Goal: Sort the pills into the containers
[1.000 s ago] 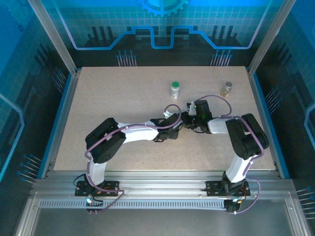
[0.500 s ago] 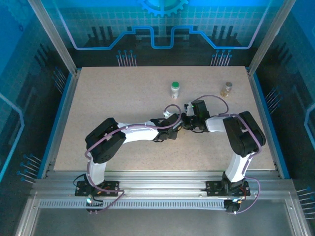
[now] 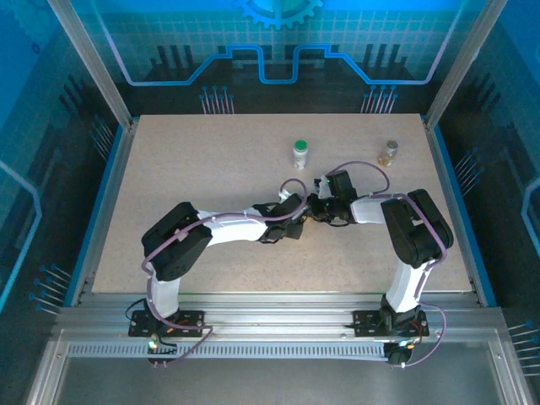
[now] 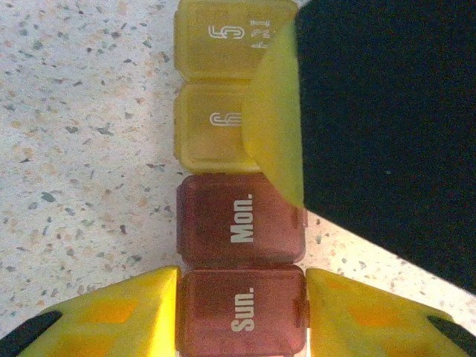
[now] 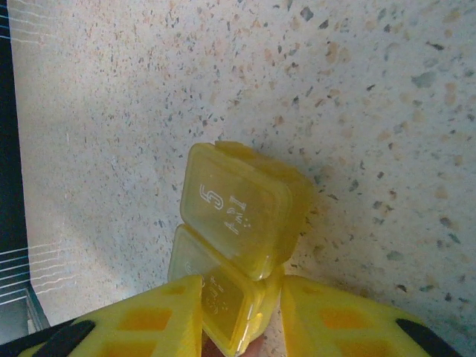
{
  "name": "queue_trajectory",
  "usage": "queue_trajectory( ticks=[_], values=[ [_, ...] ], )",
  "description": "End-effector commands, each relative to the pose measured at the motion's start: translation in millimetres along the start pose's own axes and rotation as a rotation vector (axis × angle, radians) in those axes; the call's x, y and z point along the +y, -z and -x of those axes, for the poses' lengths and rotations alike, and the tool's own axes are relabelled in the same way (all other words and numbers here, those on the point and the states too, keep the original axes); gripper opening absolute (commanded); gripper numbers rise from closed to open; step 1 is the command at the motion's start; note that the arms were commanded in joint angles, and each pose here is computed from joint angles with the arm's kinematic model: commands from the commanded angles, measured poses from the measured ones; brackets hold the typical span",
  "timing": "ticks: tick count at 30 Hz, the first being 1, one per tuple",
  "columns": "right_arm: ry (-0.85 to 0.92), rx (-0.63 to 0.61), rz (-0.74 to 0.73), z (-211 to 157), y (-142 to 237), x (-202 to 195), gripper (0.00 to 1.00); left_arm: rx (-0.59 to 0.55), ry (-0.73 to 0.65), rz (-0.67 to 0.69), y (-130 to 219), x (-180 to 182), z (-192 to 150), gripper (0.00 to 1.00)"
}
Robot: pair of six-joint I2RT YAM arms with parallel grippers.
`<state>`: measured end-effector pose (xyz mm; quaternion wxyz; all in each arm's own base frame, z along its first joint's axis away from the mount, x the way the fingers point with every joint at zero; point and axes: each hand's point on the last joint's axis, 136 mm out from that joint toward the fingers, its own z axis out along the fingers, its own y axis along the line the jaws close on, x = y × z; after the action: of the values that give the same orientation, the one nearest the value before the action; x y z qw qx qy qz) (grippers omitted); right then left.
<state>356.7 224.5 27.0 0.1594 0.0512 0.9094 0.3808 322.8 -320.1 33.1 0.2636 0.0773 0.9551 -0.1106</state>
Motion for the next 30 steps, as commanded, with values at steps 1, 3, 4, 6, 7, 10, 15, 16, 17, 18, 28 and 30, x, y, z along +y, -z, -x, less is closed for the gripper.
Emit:
queue_trajectory(
  ticks=[1,3,4,6,7,10,15,16,17,18,28,30],
  values=[
    [-0.023,0.031,-0.125,-12,-7,-29,0.31,0.061,0.075,-0.141,10,0,-7,0.46],
    [-0.025,0.029,-0.142,-12,-7,-33,0.31,0.072,0.116,-0.199,12,1,-7,0.50],
    [-0.024,0.027,-0.147,-12,-7,-33,0.30,0.080,0.130,-0.215,13,2,-7,0.51],
    [-0.028,0.029,-0.160,-12,-8,-37,0.30,0.097,0.154,-0.242,12,3,-8,0.53],
    [-0.029,0.030,-0.163,-13,-9,-38,0.30,0.103,0.165,-0.252,12,4,-8,0.53],
    [-0.033,0.033,-0.175,-14,-11,-42,0.30,0.112,0.214,-0.289,13,7,-7,0.57],
    [-0.029,0.033,-0.186,-14,-11,-43,0.30,0.090,0.271,-0.304,20,17,-1,0.63],
    [-0.027,0.032,-0.186,-13,-11,-43,0.30,0.082,0.272,-0.297,22,19,1,0.64],
    [-0.024,0.034,-0.185,-13,-11,-42,0.30,0.073,0.273,-0.285,23,22,4,0.64],
    [-0.018,0.035,-0.186,-13,-11,-42,0.30,0.065,0.274,-0.277,24,25,6,0.64],
    [0.000,0.044,-0.187,-15,-12,-38,0.30,0.014,0.156,-0.227,35,18,21,0.70],
    [-0.001,0.047,-0.182,-16,-12,-37,0.30,0.005,0.114,-0.212,35,12,20,0.74]
  ],
)
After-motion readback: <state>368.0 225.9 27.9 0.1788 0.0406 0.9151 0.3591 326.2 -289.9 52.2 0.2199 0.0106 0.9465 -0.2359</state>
